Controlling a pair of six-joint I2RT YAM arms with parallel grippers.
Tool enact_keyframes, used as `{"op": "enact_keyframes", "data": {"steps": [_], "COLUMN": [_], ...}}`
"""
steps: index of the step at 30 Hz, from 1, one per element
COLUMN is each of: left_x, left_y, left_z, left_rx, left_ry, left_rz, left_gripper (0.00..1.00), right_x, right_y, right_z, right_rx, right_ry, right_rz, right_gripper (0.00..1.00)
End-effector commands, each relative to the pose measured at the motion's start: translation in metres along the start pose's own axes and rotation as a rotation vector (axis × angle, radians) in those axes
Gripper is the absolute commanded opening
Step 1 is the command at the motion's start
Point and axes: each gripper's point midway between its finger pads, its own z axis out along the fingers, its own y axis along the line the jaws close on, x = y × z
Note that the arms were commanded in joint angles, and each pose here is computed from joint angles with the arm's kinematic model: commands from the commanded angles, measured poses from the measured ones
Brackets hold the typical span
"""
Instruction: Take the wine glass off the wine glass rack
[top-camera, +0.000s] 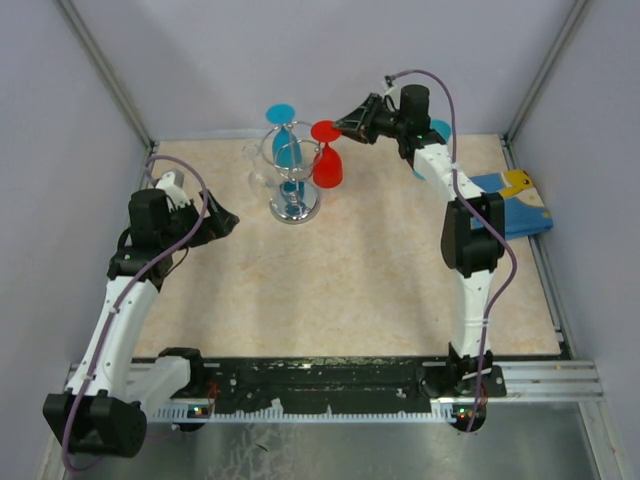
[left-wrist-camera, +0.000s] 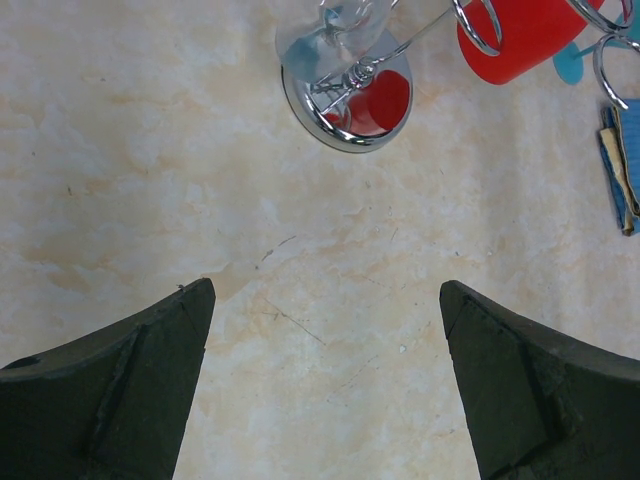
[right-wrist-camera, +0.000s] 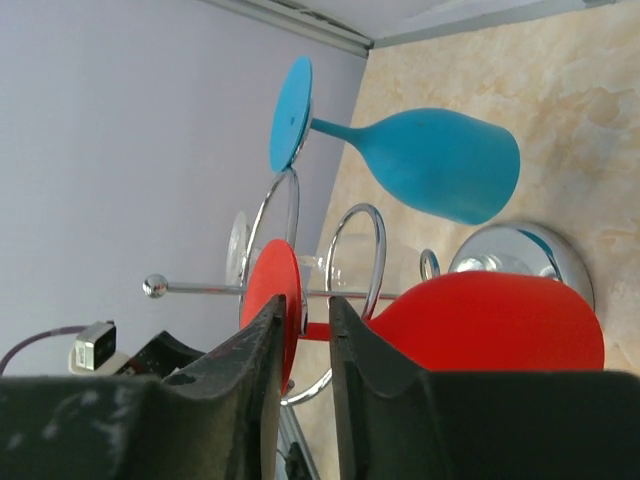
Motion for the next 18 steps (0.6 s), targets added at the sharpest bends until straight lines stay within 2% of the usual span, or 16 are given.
{"op": "enact_keyframes", "data": {"steps": [1, 2, 4, 7, 14, 18], "left_x": [-0.0117, -0.0112, -0.0108, -0.0119, -0.0129, -0.0133], "left_y": [-0.0084, -0.0086, -0.0089, -0.0101, -0.0102, -0.0108], "left_z": [-0.0082, -0.0079, -0.0076, -0.008, -0.0083, -0.0087], "left_rx": [0.02, 0.022, 0.024, 0.028, 0.027, 0.028], "left_ry": [-0.038, -0.035, -0.033, -0.036, -0.038, -0.038], "left_rz": [0.006, 0.006, 0.004, 0.004, 0.003, 0.004], "left_gripper": [1.0, 1.0, 1.0, 1.0, 1.0, 1.0], "right_x": [-0.0128, -0.0115, -0.0103, -0.0078, -0.0067, -0.0106], "right_y": [0.0574, 0.057, 0.0563, 0.0554, 0.0556, 0.0523], "right_z": [-0.0229, -0.0229, -0.0245, -0.0262, -0.0282, -0.0308], "right_rx": [-0.104, -0.101, -0.098, -0.094, -0.094, -0.079], "right_ry": [-0.043, -0.039, -0.038, -0.038, -0.04, -0.053], "right_rz": [-0.108, -0.109, -0.113, -0.115, -0.118, -0.114], "right_gripper": [0.27, 0.32, 0.34, 0.33, 0.08, 0.03]}}
